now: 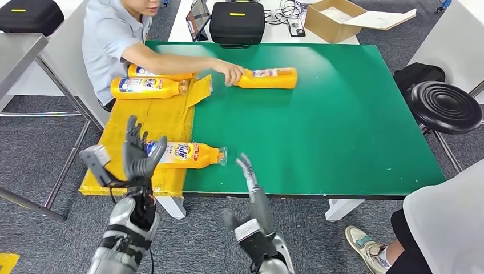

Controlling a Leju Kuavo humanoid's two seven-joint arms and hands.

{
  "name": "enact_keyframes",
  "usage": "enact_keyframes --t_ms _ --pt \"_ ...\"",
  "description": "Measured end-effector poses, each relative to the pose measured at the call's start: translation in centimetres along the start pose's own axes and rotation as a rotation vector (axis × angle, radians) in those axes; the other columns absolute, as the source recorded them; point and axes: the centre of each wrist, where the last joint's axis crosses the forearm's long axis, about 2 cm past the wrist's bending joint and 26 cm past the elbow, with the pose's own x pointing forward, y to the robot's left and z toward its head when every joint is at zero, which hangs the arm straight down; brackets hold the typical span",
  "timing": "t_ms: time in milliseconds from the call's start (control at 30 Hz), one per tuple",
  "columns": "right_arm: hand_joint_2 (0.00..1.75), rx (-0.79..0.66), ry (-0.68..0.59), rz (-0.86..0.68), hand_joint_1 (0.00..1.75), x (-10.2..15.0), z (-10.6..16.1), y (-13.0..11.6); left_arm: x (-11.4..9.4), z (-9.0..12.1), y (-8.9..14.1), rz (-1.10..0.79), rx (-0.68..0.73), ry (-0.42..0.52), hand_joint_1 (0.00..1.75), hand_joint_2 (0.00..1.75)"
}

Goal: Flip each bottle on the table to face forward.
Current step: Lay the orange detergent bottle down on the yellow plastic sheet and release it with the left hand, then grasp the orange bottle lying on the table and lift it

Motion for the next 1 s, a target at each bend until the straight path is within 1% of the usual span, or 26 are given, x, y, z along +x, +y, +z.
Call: enact_keyframes --t_ms 133,233,300,433,467,533,600,667,767,867,1000 --pt "0.0 -0.094 0.069 -0.004 0.0 -0.7 0.9 -1.8 1.6 3.2 0.9 -0.033 0.041 -0.06 0.0 1.75" --pt "0.0 -0.135 0.086 0.1 0.0 -1.1 1.6 -3.1 2.2 4.9 1.3 -0.088 0.043 -0.079 0.0 1.75" --pt "0.0 -0.159 0.095 0.147 0.0 -1.3 1.8 -3.8 2.5 5.7 1.4 -0.107 0.039 -0.089 0.0 1.75" --pt "1.75 -0.188 0.111 0.196 0.0 -1.5 2.2 -4.6 2.9 6.4 1.4 -0.119 0.031 -0.101 0.0 1.75" --pt "1.75 -0.193 0.11 0.238 0.0 -1.5 2.2 -4.8 2.9 6.5 1.4 -0.127 0.029 -0.104 0.0 1.75" --pt "1.75 -0.194 0.085 0.381 0.0 -1.5 2.2 -5.5 3.0 6.9 1.3 -0.151 0.023 -0.113 0.0 1.75" --pt "1.75 -0.164 0.038 0.544 0.0 -1.8 2.0 -6.8 2.8 7.4 1.1 -0.174 0.004 -0.122 0.0 1.75" --pt "1.75 -0.126 0.008 0.67 0.0 -2.5 2.0 -8.5 2.7 7.6 0.8 -0.19 -0.019 -0.129 0.0 1.75" --pt "1.75 -0.106 0.017 0.773 0.0 -3.3 2.1 -10.8 2.5 7.8 0.4 -0.199 -0.039 -0.133 0.0 1.75" --pt "1.75 -0.071 0.046 0.865 0.0 -4.0 2.2 -12.4 2.4 7.8 0.1 -0.2 -0.053 -0.131 0.0 1.75" --pt "1.75 0.0 0.098 1.015 0.0 -5.3 1.5 -15.1 2.2 7.7 -0.4 -0.225 -0.081 -0.139 0.0 1.75"
